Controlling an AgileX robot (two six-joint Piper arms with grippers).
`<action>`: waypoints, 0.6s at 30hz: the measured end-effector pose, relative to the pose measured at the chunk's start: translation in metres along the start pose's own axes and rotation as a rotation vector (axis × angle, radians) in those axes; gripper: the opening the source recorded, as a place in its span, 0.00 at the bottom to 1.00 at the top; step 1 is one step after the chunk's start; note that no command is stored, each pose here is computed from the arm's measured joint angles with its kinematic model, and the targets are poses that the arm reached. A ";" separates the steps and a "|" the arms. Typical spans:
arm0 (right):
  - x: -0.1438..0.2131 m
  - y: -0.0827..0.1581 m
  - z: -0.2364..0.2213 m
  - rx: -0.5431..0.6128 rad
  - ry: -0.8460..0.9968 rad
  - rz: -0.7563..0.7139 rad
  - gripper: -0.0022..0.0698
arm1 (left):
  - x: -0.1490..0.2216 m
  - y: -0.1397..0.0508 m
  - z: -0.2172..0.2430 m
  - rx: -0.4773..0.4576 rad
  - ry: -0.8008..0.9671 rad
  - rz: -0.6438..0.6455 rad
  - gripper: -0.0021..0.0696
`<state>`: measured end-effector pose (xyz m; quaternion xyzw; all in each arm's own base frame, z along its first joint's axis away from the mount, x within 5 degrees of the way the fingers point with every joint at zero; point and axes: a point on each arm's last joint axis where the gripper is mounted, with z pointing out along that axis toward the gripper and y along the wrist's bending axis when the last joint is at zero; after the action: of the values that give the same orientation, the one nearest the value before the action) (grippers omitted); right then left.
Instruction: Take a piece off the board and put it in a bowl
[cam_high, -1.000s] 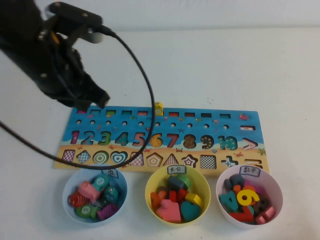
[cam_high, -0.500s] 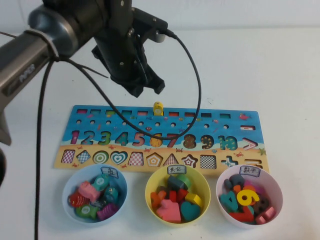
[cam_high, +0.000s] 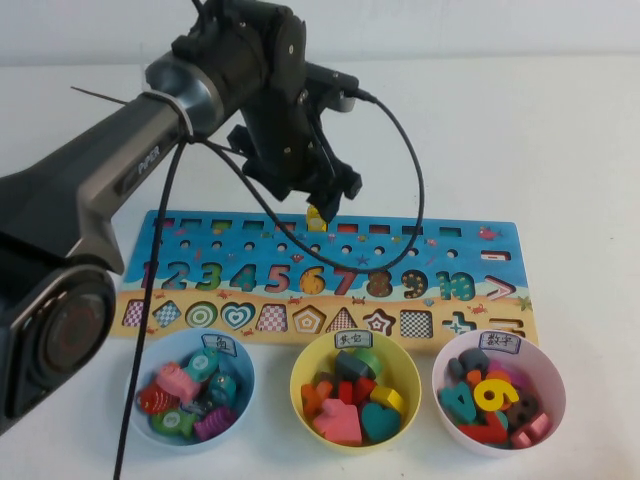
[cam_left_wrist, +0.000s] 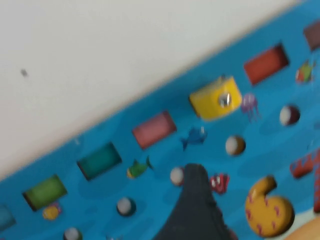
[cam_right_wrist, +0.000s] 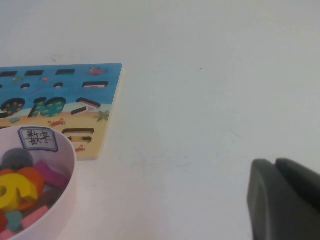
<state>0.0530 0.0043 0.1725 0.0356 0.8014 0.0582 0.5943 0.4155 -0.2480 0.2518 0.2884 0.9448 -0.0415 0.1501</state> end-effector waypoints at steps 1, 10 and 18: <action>0.000 0.000 0.000 0.000 0.000 0.000 0.01 | -0.004 0.000 -0.003 -0.001 -0.021 -0.009 0.71; 0.000 0.000 0.000 0.000 -0.002 0.000 0.01 | -0.021 0.001 -0.009 -0.002 -0.098 -0.024 0.68; 0.000 0.000 0.000 0.000 -0.002 0.000 0.01 | -0.019 0.001 0.025 0.001 -0.032 -0.058 0.68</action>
<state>0.0529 0.0043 0.1726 0.0355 0.8009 0.0583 0.5949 0.4374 -0.2612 0.2333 0.2602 0.9502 -0.0509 0.1638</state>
